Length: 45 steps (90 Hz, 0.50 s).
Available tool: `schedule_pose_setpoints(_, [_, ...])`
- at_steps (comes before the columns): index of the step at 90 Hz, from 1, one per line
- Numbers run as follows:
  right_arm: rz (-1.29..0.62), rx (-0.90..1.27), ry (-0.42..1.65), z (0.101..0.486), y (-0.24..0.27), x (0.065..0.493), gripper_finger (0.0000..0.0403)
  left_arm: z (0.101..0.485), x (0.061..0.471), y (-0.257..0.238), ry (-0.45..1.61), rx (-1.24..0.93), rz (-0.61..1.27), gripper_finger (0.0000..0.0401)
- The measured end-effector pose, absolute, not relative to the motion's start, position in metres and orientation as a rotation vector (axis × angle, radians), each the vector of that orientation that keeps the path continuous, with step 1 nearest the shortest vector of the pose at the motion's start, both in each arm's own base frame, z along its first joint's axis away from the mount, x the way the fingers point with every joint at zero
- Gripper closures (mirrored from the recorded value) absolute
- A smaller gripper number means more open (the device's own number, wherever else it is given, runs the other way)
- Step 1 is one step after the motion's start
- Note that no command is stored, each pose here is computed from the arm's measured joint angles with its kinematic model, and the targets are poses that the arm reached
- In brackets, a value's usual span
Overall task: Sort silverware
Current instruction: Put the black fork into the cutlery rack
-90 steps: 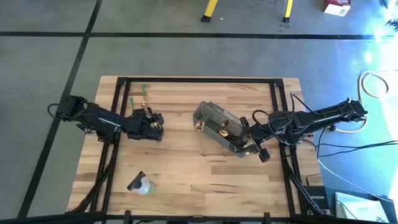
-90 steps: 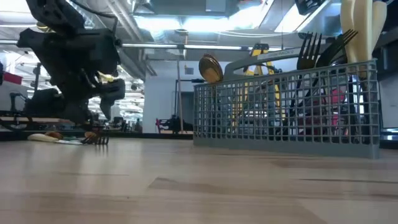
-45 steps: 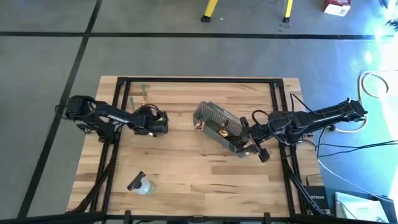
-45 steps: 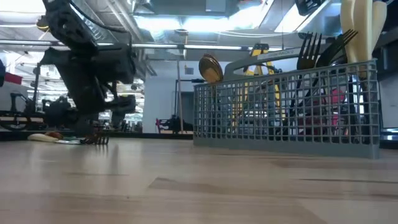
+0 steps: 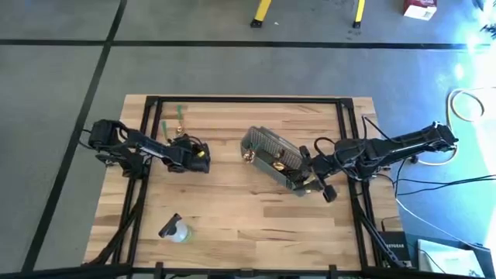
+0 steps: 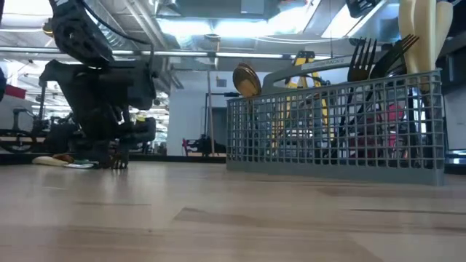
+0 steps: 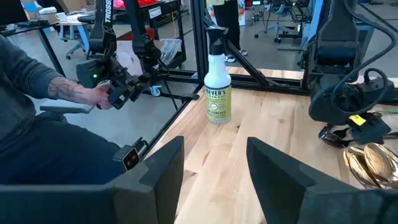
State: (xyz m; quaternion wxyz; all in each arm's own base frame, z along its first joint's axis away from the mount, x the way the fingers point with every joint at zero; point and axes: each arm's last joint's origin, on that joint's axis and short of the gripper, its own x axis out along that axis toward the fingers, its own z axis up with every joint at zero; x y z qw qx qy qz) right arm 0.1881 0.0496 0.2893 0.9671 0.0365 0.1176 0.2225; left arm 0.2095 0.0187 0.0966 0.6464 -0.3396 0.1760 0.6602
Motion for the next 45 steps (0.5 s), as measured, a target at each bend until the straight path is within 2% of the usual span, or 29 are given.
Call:
schedule_pose_setpoints(19, [0.45,0.074,0.236,0.2895,0.0495,0.1882,0.0244,0.0964,0.2122,0.0147,0.47,-0.721,1.439,0.0338])
schedule_pose_setpoints(45, [0.459,0.101,0.243,0.2895,0.0499,0.188,0.0244,0.0965,0.2127,0.014,0.504,-0.691,1.419,0.0365])
